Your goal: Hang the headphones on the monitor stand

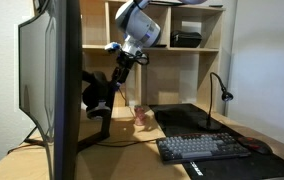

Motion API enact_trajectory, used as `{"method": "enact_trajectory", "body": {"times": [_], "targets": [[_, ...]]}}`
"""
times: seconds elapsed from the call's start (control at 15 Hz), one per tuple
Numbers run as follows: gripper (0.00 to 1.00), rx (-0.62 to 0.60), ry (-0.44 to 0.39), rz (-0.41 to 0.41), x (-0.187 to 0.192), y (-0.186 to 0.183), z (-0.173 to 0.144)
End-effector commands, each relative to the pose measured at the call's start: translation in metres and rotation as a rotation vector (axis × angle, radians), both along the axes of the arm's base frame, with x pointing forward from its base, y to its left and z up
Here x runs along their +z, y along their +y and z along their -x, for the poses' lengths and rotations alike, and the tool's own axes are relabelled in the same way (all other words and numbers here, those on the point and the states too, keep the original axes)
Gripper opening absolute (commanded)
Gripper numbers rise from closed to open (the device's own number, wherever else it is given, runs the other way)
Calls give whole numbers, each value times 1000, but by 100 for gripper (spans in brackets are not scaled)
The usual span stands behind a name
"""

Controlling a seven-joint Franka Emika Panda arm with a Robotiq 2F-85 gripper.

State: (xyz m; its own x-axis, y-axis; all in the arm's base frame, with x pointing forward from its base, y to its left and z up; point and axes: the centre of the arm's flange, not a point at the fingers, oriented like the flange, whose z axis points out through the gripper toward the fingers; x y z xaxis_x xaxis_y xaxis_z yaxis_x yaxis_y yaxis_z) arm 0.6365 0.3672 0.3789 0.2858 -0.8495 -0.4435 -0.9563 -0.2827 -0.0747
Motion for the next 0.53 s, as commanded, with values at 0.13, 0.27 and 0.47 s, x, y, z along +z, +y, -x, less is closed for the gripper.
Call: {"method": "enact_trajectory", "body": {"times": [0.13,0.27,0.47], "targets": [[100,-109,-153,161,41,-37,2],[100,-122,-38,97,56,-63,6],[100,-123,-71,111,56,-49,-10]]}}
